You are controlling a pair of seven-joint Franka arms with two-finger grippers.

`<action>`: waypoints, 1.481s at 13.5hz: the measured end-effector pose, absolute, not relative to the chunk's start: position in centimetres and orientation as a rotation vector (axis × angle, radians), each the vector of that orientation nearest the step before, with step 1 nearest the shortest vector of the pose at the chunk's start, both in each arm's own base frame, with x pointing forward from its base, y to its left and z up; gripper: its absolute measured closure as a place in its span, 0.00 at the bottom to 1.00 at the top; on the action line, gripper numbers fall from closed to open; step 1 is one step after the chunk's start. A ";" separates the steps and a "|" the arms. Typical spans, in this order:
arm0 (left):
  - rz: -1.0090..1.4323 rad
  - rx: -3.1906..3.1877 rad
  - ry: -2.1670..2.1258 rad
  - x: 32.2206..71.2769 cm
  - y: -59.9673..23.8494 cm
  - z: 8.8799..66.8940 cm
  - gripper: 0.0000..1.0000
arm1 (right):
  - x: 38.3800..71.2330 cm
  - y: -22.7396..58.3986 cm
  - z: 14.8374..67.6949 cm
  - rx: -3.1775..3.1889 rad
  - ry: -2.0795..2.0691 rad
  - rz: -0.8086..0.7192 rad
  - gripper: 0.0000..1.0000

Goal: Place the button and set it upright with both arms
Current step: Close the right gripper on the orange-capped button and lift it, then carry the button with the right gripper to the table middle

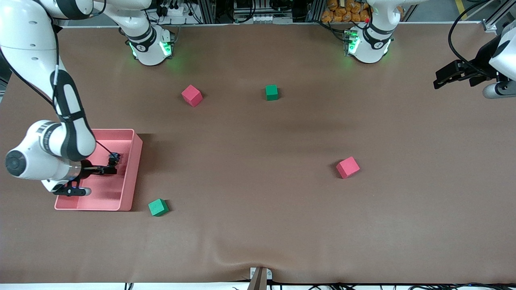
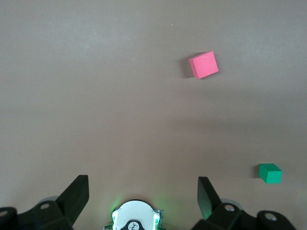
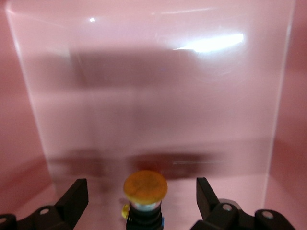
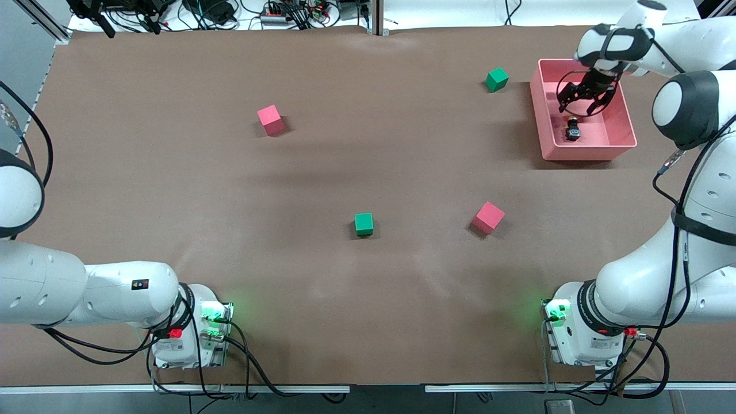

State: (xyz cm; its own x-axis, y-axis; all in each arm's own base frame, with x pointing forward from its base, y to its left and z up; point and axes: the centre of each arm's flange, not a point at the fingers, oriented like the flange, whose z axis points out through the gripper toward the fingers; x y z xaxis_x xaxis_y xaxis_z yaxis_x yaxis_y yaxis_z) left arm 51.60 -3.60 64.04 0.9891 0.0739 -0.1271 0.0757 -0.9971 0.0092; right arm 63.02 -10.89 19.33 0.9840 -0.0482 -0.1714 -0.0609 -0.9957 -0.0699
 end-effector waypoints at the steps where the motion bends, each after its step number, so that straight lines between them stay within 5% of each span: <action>1: -0.198 3.119 0.117 51.6 -3.6 64.0 0.00 | 62.7 -10.8 18.6 -3.055 0.079 0.269 0.00; 5: -0.198 3.119 0.118 51.6 -3.6 64.0 0.00 | 62.4 -10.7 18.0 -3.053 0.073 0.281 0.06; 10: -0.198 3.119 0.118 51.6 -3.6 64.0 0.00 | 62.8 -10.9 18.5 -3.053 0.007 0.267 0.57; 20: -0.199 3.119 0.120 51.6 -3.5 64.0 0.00 | 68.8 -4.5 34.7 -2.973 -0.027 0.448 0.58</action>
